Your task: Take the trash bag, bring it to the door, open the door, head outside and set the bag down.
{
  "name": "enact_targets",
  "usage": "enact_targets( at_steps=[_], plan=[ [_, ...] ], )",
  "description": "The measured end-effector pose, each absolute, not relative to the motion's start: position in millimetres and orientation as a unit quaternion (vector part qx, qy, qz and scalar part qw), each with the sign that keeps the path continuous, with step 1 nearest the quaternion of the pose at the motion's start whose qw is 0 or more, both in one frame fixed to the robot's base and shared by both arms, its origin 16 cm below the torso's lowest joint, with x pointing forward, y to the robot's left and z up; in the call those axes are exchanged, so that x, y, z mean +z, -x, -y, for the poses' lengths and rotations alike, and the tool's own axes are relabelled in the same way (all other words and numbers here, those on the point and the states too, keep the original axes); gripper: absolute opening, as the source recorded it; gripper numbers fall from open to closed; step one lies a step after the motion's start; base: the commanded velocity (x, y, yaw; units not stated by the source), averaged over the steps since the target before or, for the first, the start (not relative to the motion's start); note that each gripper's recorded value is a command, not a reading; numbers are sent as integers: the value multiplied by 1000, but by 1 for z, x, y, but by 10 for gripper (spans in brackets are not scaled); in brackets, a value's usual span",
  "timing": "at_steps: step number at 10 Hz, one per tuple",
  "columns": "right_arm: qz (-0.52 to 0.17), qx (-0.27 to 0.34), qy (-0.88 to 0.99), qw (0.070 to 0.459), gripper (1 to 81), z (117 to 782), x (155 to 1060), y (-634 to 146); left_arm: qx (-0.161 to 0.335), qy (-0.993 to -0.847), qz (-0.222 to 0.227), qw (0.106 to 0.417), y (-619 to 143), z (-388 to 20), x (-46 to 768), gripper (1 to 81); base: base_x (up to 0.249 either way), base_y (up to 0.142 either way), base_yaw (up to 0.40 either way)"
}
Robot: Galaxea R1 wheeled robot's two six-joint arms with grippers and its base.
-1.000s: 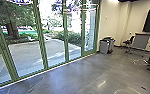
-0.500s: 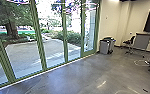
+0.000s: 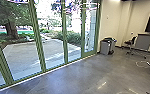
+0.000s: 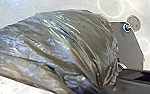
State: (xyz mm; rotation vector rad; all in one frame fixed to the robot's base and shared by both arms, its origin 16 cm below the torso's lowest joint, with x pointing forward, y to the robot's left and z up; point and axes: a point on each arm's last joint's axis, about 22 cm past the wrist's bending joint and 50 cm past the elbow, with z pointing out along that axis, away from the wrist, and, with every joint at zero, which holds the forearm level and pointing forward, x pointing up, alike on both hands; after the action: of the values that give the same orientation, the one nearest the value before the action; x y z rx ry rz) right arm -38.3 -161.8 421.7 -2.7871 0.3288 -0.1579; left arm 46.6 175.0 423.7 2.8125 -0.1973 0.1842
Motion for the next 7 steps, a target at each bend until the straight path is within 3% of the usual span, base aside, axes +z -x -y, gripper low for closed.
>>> enact_targets(
  at_steps=[7],
  plan=[
    [-116,-55,978,166,811,159,422,38,64,-983,69,157,-46,-175,424,10,160,0,0]
  ],
)
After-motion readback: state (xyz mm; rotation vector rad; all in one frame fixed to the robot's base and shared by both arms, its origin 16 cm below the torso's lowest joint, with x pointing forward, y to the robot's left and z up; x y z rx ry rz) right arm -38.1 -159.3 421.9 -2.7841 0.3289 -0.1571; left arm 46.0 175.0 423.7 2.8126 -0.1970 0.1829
